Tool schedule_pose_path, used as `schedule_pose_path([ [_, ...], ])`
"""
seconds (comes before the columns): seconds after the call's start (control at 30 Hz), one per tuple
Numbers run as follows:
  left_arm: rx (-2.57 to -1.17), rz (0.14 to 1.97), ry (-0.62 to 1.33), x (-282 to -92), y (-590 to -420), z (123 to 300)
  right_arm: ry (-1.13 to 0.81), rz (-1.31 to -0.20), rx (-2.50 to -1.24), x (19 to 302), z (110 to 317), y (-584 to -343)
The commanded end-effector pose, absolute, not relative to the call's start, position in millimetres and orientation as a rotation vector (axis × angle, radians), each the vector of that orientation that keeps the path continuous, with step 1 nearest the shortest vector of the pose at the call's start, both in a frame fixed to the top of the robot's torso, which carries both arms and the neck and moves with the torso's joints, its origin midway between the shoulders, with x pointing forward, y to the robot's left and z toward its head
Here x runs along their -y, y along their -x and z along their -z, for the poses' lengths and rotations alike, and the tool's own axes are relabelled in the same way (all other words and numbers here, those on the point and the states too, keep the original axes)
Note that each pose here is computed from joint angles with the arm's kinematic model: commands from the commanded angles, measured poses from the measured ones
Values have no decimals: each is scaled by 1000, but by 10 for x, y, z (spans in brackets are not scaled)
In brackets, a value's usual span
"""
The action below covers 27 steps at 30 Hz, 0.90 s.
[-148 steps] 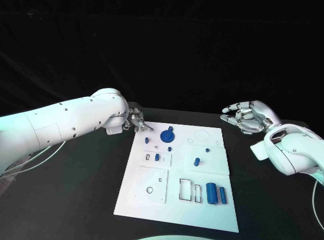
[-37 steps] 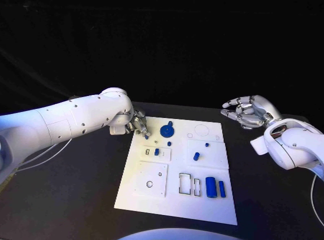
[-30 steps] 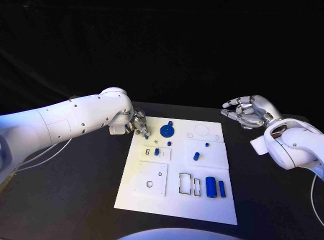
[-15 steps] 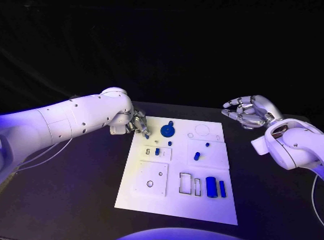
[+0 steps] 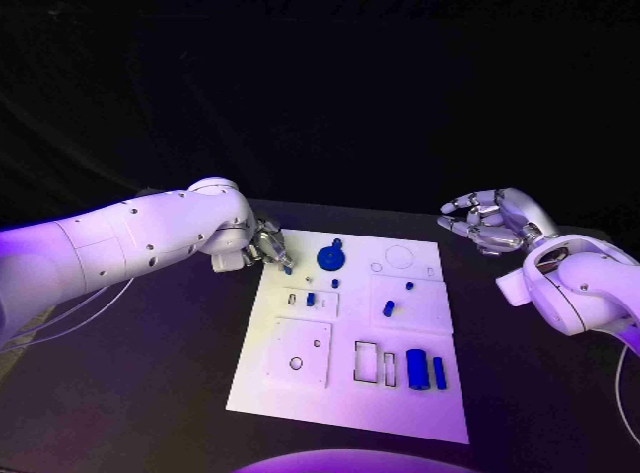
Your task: Assemble the parts on the task board
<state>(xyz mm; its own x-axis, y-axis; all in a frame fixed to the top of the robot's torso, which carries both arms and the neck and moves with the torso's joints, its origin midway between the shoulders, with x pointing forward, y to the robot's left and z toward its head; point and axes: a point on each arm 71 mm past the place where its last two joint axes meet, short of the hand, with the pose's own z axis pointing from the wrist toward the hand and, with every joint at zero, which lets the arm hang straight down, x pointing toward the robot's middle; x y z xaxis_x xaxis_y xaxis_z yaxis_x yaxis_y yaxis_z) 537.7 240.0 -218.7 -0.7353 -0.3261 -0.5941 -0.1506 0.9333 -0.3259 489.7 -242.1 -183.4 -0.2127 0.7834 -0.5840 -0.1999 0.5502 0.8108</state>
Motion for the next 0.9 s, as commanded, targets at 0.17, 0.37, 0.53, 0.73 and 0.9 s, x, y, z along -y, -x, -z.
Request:
schedule_pose_path([
  [0.17,-2330,451,400,-2389,-5292,2101,-509,-983,-1537,2422,1841,-4890],
  [0.37,-2301,491,350,-2364,-5159,2038,-511,-981,-1537,2429,1846,-4889],
  [0.53,-2289,515,303,-2345,-5039,2006,-512,-979,-1538,2437,1855,-4886],
  [0.73,-2310,526,255,-2333,-4899,2027,-515,-977,-1539,2443,1865,-4885],
  [0.9,-2333,529,222,-2300,-4825,2071,-516,-976,-1542,2442,1877,-4882],
])
